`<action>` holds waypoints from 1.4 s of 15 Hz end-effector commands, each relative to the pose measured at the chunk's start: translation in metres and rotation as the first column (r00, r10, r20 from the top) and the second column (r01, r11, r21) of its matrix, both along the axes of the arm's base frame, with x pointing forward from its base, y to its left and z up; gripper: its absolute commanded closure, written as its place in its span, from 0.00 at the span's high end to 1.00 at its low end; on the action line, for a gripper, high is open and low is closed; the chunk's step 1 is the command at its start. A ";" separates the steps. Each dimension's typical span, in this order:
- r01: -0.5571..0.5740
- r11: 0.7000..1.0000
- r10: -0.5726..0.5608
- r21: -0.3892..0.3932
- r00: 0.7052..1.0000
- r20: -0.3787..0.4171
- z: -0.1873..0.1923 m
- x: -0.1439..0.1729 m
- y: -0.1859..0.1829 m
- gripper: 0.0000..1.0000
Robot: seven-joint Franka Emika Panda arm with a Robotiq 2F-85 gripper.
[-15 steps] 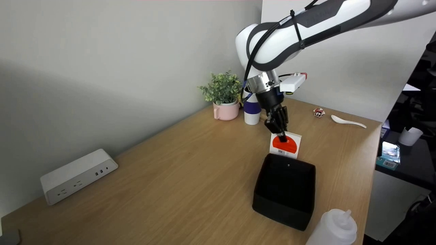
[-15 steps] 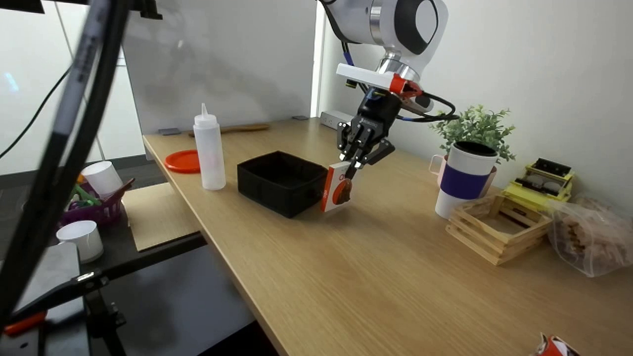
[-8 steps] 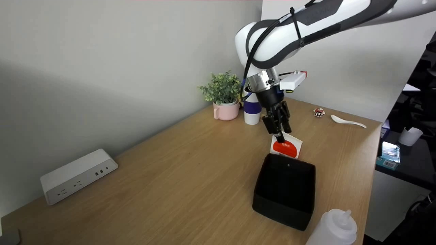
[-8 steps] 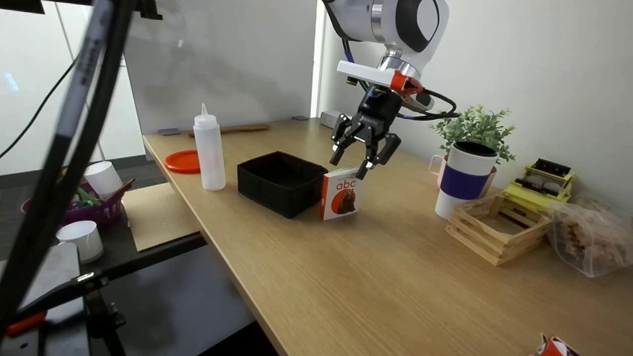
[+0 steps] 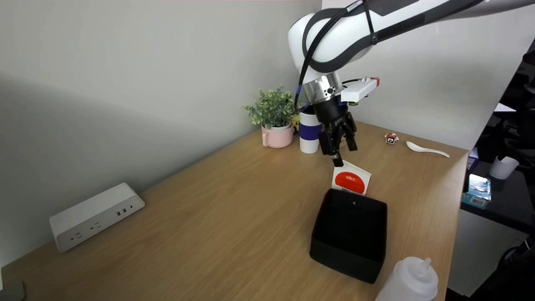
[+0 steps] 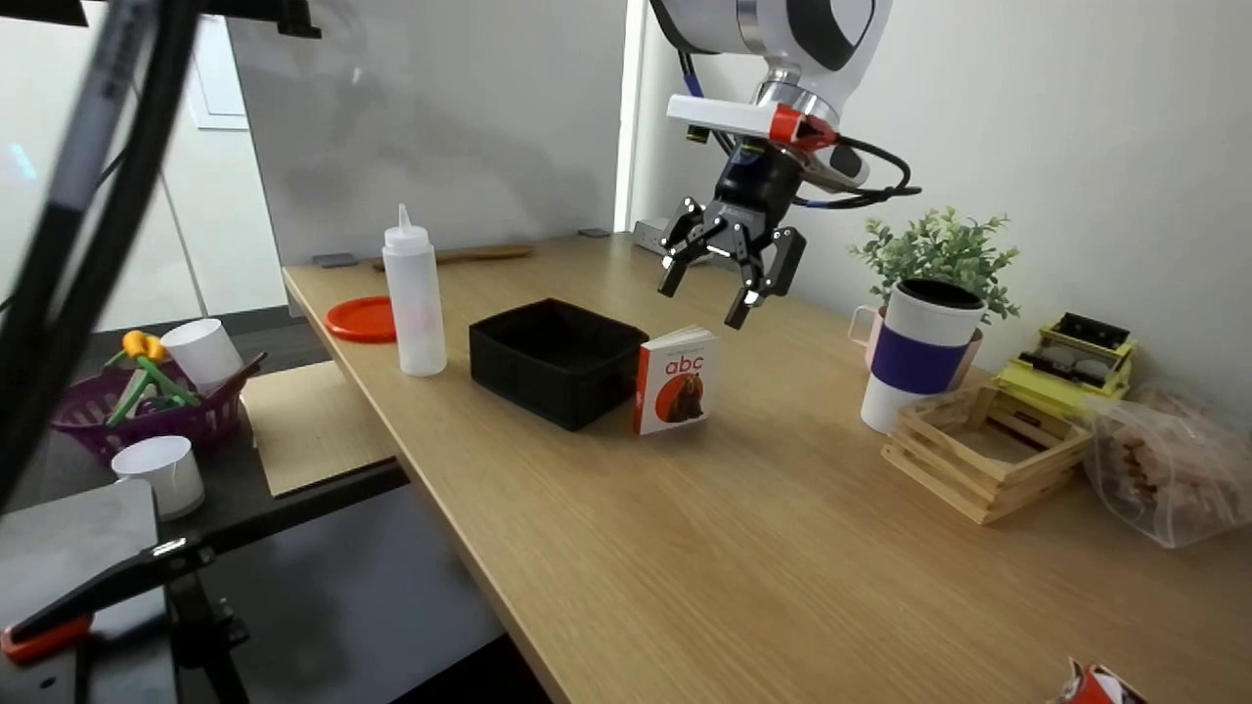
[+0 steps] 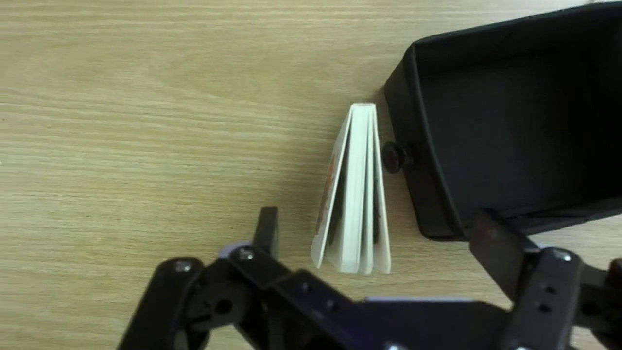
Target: Remove the white and orange book from the black box and put it on the table
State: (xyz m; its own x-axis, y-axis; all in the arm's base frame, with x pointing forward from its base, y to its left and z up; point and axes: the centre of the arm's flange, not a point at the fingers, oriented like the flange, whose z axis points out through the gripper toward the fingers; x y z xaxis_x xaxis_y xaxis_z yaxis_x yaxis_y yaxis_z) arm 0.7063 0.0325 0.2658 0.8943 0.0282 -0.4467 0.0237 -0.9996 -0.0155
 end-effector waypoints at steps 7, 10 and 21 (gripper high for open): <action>0.218 0.966 -0.210 -0.141 0.975 0.065 0.083 -0.061 0.022 1.00; 0.253 0.955 -0.244 -0.153 0.967 0.074 0.098 -0.075 0.027 1.00; 0.244 0.959 -0.238 -0.145 0.970 0.057 0.096 -0.056 0.028 1.00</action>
State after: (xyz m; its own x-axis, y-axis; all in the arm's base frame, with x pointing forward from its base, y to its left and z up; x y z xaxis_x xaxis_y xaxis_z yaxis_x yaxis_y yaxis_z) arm 0.6500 0.0608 0.3621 0.8830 -0.2546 -0.3943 -0.2203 -0.9666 0.1308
